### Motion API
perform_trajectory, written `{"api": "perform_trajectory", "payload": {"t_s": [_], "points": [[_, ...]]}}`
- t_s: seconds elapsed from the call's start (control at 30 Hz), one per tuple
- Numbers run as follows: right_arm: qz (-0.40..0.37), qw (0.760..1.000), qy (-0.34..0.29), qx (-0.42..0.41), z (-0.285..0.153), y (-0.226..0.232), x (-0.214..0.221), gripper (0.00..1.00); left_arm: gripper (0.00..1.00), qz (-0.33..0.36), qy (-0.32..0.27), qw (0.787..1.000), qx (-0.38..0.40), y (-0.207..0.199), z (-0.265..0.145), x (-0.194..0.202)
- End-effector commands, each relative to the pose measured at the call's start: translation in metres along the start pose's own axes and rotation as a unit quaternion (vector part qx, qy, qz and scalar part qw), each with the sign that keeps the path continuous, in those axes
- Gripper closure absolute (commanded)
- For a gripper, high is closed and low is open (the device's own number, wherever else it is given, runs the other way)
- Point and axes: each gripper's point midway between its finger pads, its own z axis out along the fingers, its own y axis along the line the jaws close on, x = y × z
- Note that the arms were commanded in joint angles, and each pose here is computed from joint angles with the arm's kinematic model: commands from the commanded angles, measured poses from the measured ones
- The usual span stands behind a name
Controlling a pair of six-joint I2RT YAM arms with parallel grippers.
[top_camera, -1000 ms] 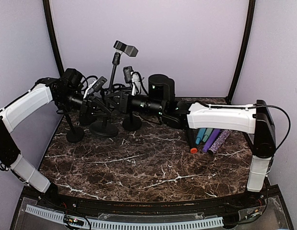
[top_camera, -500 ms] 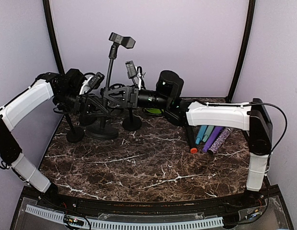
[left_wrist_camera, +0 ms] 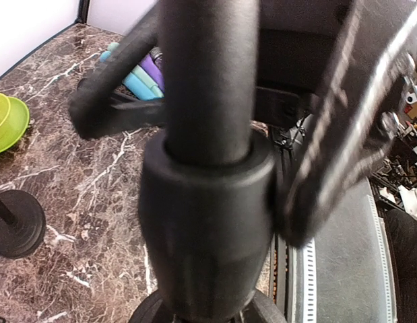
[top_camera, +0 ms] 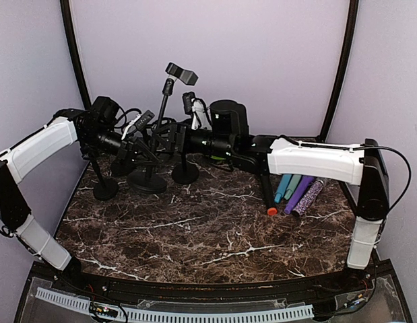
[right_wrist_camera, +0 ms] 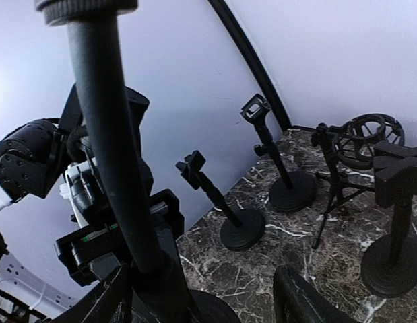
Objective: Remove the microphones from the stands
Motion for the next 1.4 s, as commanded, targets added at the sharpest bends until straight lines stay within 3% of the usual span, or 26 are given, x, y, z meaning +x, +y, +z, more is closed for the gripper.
{"api": "perform_trajectory", "payload": {"t_s": [0.0,0.27,0.43,0.93,1.1,1.2,1.27,1.37], "points": [[-0.039,0.997,-0.026,0.068,-0.009,0.006,-0.013,0.29,1.00,0.046,-0.031,0.998,-0.021,-0.008,-0.011,-0.021],[-0.040,0.997,-0.010,0.073,0.009,0.015,-0.003,0.35,1.00,0.047,-0.030,0.998,-0.024,-0.007,-0.012,-0.020],[-0.034,0.998,-0.005,0.059,0.019,0.022,-0.001,0.43,1.00,0.048,-0.033,0.998,-0.017,-0.011,-0.012,-0.020],[-0.021,1.000,-0.004,0.002,0.016,0.037,-0.006,1.00,1.00,0.065,-0.048,0.997,0.002,-0.025,-0.016,-0.027],[-0.006,0.996,-0.041,-0.077,-0.006,0.050,-0.025,1.00,1.00,0.065,-0.050,0.996,0.018,-0.033,-0.017,-0.026],[-0.012,0.988,-0.104,-0.113,-0.026,0.055,-0.050,1.00,1.00,0.063,-0.055,0.996,0.037,-0.041,-0.018,-0.027],[-0.008,0.974,-0.070,-0.215,-0.041,0.088,-0.041,1.00,1.00,0.060,-0.059,0.995,0.052,-0.046,-0.019,-0.027],[-0.022,0.963,-0.062,-0.262,-0.050,0.106,-0.042,1.00,1.00,0.056,-0.066,0.994,0.073,-0.054,-0.020,-0.030]]}}
